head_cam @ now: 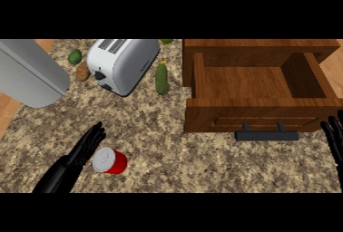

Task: Pick up the can, place it into the drawer and close the drawer

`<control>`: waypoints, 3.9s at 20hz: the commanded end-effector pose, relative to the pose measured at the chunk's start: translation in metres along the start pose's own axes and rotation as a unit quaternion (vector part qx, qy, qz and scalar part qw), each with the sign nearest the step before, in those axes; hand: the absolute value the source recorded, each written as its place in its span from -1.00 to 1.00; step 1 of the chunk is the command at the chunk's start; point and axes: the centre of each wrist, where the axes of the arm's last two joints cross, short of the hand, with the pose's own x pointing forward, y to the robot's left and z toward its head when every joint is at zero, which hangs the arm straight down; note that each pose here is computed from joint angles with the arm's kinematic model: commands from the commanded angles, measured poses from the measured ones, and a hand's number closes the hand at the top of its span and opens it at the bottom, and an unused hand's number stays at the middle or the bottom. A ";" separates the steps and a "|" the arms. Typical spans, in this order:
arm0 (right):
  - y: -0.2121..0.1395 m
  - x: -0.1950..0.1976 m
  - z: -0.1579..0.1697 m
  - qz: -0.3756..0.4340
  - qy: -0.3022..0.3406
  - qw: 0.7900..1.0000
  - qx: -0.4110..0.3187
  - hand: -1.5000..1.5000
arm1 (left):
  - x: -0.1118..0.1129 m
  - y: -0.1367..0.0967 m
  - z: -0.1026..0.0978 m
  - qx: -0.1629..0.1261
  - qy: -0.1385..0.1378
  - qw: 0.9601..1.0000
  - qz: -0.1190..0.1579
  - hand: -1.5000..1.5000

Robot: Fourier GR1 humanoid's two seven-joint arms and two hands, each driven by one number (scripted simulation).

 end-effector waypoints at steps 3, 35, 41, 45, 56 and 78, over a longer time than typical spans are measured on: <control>0.000 0.012 0.017 -0.003 -0.005 1.000 -0.013 -1.00 | -0.013 0.008 0.000 0.016 0.006 1.000 -0.004 -1.00; -0.012 -0.004 0.003 0.000 -0.007 1.000 -0.006 -1.00 | -0.108 0.031 0.000 0.019 0.047 0.999 -0.003 -1.00; 0.008 0.002 0.014 -0.001 -0.005 1.000 -0.012 -1.00 | -0.126 0.053 -0.009 0.023 0.039 0.999 0.003 -1.00; 0.009 -0.001 0.011 -0.001 -0.011 1.000 -0.008 -1.00 | -0.120 0.041 -0.009 0.018 0.050 0.999 0.001 -1.00; -0.007 0.001 0.001 -0.006 -0.015 1.000 -0.013 -1.00 | -0.128 0.023 -0.046 0.004 0.045 0.999 0.015 -1.00; -0.011 0.017 0.005 -0.011 -0.019 1.000 -0.013 -1.00 | -0.103 0.011 -0.071 0.051 0.001 0.996 0.074 1.00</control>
